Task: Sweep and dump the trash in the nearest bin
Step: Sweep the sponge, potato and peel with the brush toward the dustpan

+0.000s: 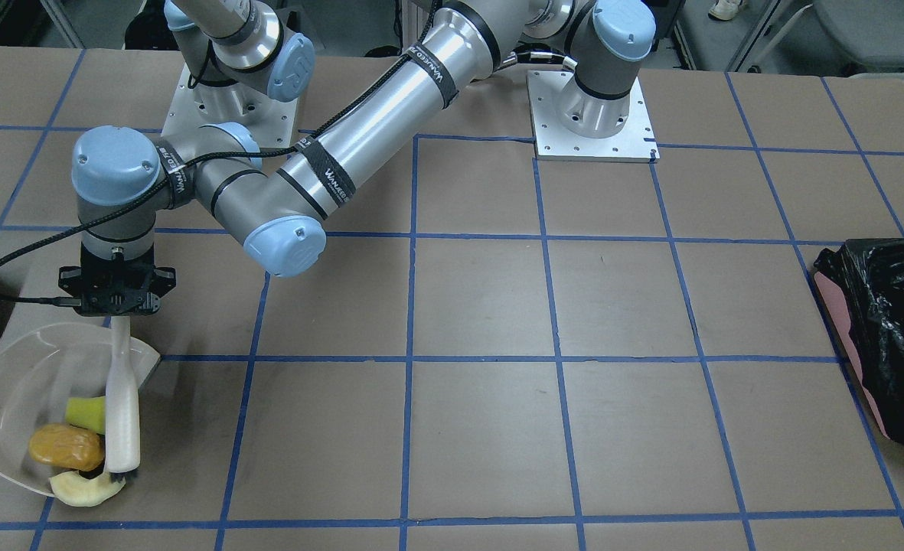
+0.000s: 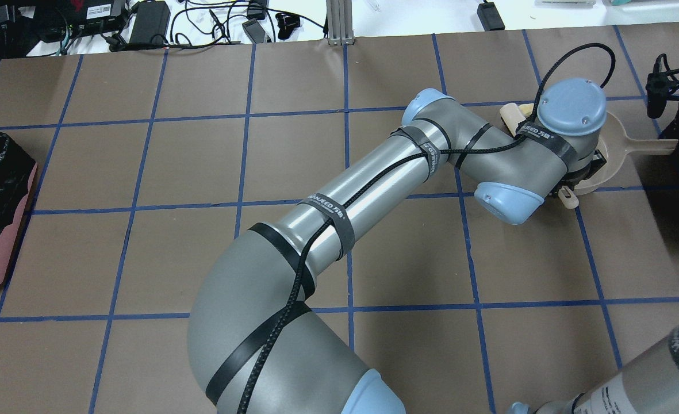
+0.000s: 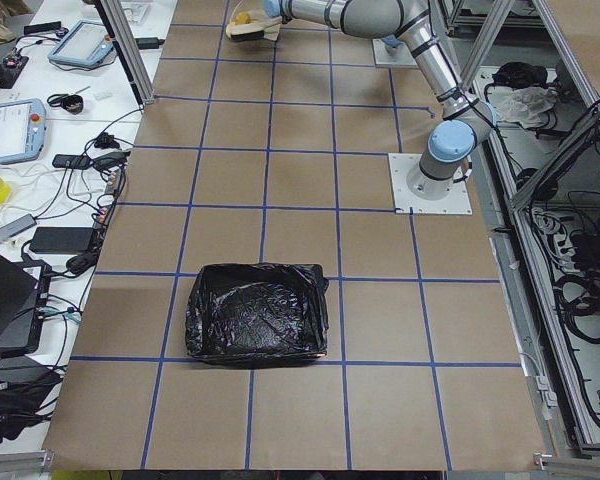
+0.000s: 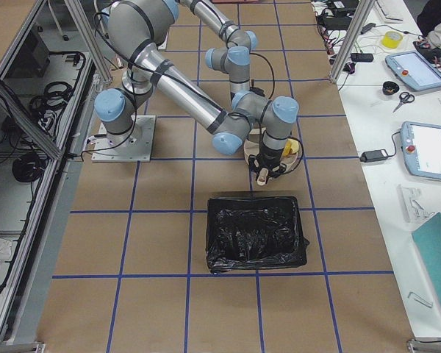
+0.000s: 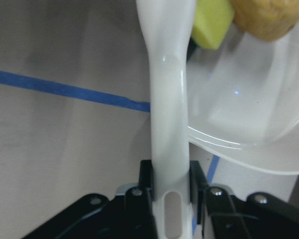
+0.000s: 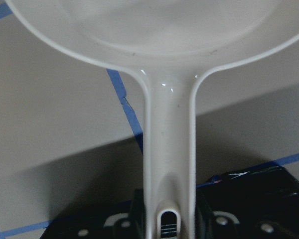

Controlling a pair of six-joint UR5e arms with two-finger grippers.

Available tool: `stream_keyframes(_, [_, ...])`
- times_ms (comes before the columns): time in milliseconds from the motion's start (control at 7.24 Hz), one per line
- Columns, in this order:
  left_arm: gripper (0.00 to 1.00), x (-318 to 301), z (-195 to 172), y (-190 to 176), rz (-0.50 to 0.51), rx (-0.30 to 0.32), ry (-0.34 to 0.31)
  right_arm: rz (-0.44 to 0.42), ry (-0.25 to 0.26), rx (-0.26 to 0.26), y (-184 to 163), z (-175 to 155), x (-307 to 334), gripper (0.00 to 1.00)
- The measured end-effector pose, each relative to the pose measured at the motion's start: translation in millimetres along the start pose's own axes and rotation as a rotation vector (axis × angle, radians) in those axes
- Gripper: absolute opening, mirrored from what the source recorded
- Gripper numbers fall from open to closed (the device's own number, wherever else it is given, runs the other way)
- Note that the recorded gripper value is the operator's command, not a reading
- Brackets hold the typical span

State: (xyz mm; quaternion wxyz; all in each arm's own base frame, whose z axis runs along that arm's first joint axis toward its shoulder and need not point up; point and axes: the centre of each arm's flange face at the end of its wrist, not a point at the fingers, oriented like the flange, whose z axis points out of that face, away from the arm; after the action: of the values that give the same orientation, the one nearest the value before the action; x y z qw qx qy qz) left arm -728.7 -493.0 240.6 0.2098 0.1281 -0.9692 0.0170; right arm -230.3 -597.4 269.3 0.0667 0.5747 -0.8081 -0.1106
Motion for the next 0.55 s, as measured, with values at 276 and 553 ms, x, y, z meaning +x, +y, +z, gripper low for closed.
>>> stream_keyframes(276, [0.0,21,-7,28,-0.017,-0.013,0.052,0.003,-0.003,0.0,0,2,-2,0.02])
stream_keyframes(553, [0.0,36,-23,55,-0.008,-0.022,0.075,0.004,-0.006,0.001,0,2,-2,0.02])
